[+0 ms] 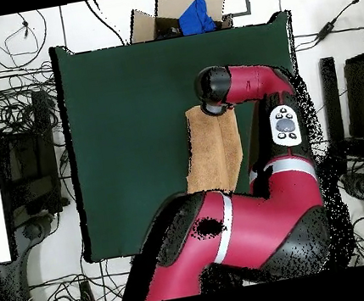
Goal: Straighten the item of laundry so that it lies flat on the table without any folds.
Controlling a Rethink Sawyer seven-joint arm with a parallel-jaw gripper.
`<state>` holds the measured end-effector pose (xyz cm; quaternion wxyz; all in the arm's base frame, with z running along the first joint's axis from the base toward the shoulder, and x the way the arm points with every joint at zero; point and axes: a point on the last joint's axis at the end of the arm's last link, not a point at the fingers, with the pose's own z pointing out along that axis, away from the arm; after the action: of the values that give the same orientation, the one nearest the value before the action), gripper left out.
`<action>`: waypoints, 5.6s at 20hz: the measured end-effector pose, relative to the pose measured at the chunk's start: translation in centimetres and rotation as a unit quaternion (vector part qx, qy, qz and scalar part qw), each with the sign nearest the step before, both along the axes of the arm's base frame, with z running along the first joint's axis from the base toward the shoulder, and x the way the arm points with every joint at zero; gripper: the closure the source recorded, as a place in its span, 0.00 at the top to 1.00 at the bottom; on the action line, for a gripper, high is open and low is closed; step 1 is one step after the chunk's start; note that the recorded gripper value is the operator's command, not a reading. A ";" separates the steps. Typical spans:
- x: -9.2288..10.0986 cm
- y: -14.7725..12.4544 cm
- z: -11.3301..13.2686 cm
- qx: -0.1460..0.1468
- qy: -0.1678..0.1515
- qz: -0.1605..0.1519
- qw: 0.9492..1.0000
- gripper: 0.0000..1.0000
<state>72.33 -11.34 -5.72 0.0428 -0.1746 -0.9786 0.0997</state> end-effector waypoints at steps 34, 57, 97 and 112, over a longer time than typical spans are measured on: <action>0.1 -0.1 0.0 0.002 -0.002 -0.002 1.000 1.00; 2.0 -1.1 1.4 -0.006 -0.026 -0.003 1.000 1.00; 0.4 -3.3 -0.1 0.000 -0.012 -0.021 1.000 1.00; 0.4 -3.2 -0.1 0.002 -0.013 -0.024 1.000 1.00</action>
<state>72.76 -14.56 -5.84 0.0327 -0.1993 -0.9749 0.0941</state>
